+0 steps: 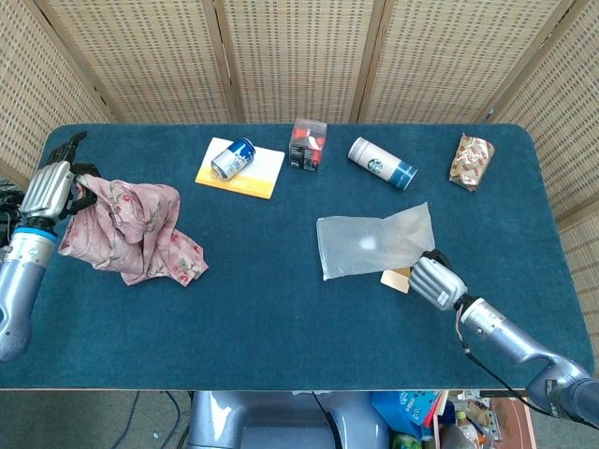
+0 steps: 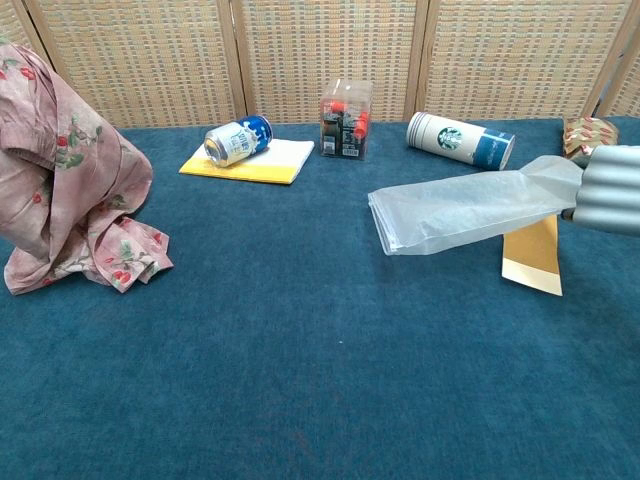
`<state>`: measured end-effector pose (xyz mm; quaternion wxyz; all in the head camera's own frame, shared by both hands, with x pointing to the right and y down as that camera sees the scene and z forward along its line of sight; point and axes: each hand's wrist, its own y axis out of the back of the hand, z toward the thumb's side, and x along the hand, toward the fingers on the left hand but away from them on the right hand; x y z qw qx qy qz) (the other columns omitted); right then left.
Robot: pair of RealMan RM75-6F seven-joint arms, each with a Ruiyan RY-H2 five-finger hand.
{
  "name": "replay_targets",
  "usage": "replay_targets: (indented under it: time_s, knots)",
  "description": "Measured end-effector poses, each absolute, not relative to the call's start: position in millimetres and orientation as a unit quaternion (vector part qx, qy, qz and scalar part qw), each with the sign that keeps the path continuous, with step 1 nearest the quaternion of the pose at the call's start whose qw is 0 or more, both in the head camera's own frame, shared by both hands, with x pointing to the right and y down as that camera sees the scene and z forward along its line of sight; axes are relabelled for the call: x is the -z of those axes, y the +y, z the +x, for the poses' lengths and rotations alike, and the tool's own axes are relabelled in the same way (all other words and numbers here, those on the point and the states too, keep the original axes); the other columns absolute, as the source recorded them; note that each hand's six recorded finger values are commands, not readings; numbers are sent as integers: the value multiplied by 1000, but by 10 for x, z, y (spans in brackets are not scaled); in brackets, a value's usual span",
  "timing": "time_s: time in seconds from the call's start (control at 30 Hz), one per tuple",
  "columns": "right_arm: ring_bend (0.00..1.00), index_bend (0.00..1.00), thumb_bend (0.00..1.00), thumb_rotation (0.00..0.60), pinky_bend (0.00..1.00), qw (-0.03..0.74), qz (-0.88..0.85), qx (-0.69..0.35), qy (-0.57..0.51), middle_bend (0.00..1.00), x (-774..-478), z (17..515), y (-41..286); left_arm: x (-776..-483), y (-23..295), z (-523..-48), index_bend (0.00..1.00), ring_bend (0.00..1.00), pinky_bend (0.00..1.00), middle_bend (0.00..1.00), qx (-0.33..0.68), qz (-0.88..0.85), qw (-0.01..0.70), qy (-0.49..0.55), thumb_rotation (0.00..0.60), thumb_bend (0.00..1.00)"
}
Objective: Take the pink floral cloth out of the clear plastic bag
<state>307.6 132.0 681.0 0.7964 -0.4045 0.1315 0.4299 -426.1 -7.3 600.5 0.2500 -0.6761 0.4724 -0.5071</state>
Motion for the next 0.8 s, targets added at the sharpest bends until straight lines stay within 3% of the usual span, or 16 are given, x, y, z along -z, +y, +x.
replay_targets:
  time_s: [0.07,0.1,0.17,0.53,0.8]
  knots:
    - [190,114,112,600,218,803,-397,-428,123,198,-6781,3066,1310,-6015,-45,-4292,0,0,0,0,515,-675,251,465,600,370]
    - [78,41,29,600,101,806,-390,-430,118,89,-6764,3072,1302,-6012,-35,-4303,0,0,0,0,518,-674,252,462,600,314]
    - [0,0,0,600,0,808,-378,-437,113,0,-6750,3094,1294,-5984,-14,-4317,0,0,0,0,522,-674,253,458,600,272]
    - [0,0,0,600,0,784,-374,-494,40,0,-6448,3247,1359,-5594,186,-4329,0,0,0,0,513,-668,282,460,600,269]
    - [0,0,0,600,0,758,-432,-488,-28,0,-6165,3438,1425,-5373,640,-4357,0,0,0,0,508,-669,300,453,600,269]
